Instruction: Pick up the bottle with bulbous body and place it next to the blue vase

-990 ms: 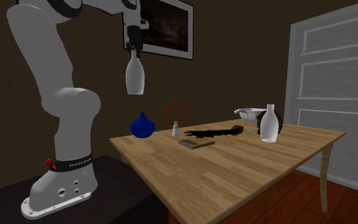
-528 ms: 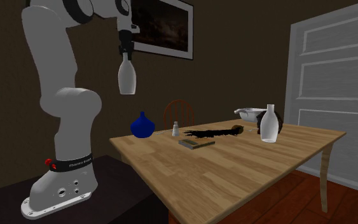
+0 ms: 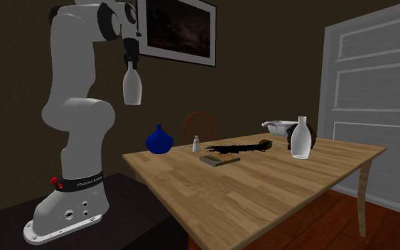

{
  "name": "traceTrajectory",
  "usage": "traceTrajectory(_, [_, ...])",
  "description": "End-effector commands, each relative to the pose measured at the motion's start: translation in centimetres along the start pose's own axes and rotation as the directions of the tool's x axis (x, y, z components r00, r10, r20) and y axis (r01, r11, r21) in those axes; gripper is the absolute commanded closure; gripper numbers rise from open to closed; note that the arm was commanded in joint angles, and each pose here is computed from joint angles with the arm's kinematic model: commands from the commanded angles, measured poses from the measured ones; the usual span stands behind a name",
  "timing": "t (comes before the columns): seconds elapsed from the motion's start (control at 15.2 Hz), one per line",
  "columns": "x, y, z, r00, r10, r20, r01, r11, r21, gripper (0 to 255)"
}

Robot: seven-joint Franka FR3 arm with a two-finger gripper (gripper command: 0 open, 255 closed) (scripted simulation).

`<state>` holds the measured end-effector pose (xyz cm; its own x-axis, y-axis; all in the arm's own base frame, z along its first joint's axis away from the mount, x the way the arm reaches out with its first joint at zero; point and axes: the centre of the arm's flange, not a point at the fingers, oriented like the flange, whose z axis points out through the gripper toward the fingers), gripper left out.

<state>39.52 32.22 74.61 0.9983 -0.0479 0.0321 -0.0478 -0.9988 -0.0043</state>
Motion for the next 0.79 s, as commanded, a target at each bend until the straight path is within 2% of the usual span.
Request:
traceTrajectory(0.0, [-0.1,-2.6,0.0,1.000,0.002,-0.001,-0.002,1.000,0.001,255])
traceTrajectory(0.4, [-0.1,-10.7,0.0,1.000,0.002,-0.001,-0.002,1.000,0.001,255])
traceTrajectory(0.73, [-0.2,-10.7,2.6,1.000,0.002,-0.001,-0.002,1.000,0.001,255])
